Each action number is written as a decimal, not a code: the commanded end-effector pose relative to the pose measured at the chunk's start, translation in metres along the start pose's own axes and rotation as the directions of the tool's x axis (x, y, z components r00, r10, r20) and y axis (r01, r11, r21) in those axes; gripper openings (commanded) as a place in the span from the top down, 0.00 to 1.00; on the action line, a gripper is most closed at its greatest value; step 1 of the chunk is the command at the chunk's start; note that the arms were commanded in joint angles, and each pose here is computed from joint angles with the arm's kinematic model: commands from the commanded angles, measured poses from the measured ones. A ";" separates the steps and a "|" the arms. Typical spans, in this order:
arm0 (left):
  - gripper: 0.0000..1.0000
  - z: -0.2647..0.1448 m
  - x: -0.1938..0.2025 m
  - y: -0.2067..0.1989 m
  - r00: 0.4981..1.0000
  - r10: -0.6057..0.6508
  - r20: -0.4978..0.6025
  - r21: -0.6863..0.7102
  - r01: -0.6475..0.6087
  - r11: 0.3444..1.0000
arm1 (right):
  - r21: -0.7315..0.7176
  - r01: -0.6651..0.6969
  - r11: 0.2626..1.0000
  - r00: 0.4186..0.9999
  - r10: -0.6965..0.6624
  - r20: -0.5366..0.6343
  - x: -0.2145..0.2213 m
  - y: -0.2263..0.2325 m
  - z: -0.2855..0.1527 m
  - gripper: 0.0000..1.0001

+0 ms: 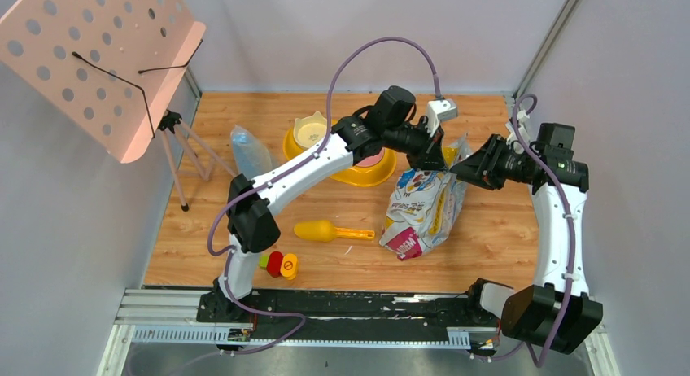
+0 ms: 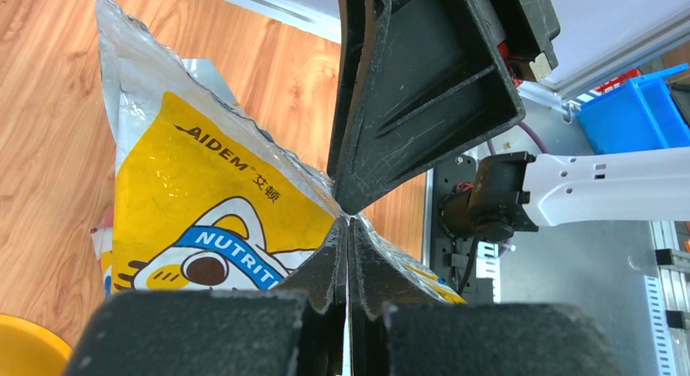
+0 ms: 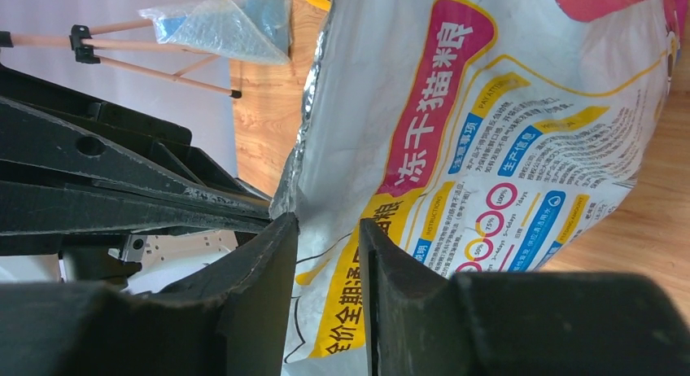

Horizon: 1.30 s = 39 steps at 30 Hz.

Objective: Serve the pet food

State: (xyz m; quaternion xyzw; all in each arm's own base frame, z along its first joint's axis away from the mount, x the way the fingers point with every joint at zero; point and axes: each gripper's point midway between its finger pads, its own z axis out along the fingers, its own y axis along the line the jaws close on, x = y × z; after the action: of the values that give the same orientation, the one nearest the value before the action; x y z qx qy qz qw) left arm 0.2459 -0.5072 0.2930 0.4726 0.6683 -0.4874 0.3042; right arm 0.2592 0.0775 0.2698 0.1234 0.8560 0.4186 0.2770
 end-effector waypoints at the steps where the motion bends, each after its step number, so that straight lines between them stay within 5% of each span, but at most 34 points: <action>1: 1.00 -0.002 -0.009 -0.002 0.999 0.046 0.027 0.011 -0.046 0.999 | 0.048 0.006 0.999 1.000 -0.006 0.009 0.008 -0.007 -0.003 0.67; 12: 1.00 -0.004 -0.013 -0.003 0.998 0.054 0.034 0.009 -0.055 0.998 | 0.275 -0.040 0.961 0.998 0.026 0.053 0.004 -0.043 -0.013 0.75; 18: 1.00 -0.005 -0.014 -0.005 0.998 0.059 0.038 0.018 -0.060 0.998 | 0.244 -0.068 0.967 0.998 0.064 0.026 -0.001 -0.039 -0.007 0.81; 23: 0.45 -0.009 -0.024 -0.006 0.996 0.070 0.056 -0.005 -0.069 0.998 | 0.262 -0.063 0.963 0.998 0.059 0.024 -0.012 -0.034 -0.012 0.81; 25: 0.37 -0.009 -0.030 -0.008 0.995 0.070 0.072 -0.002 -0.070 0.998 | 0.263 -0.063 0.963 0.998 0.063 0.010 -0.014 -0.031 -0.014 0.81; 34: 0.31 0.011 -0.033 0.003 0.997 0.011 0.082 -0.028 -0.009 1.000 | 0.099 -0.021 0.995 0.998 0.027 -0.060 -0.011 -0.008 -0.007 0.86; 39: 0.33 0.020 -0.029 0.009 0.997 -0.026 0.076 -0.027 0.028 0.999 | 0.084 -0.039 0.996 0.996 0.045 -0.073 -0.004 -0.009 -0.005 1.00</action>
State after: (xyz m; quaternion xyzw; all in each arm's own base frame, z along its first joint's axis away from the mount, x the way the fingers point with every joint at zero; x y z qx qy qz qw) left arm 0.2604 -0.5265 0.3012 0.4556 0.6687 -0.4902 0.3239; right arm 0.2602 0.0649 0.2647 0.1530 0.8836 0.3834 0.2213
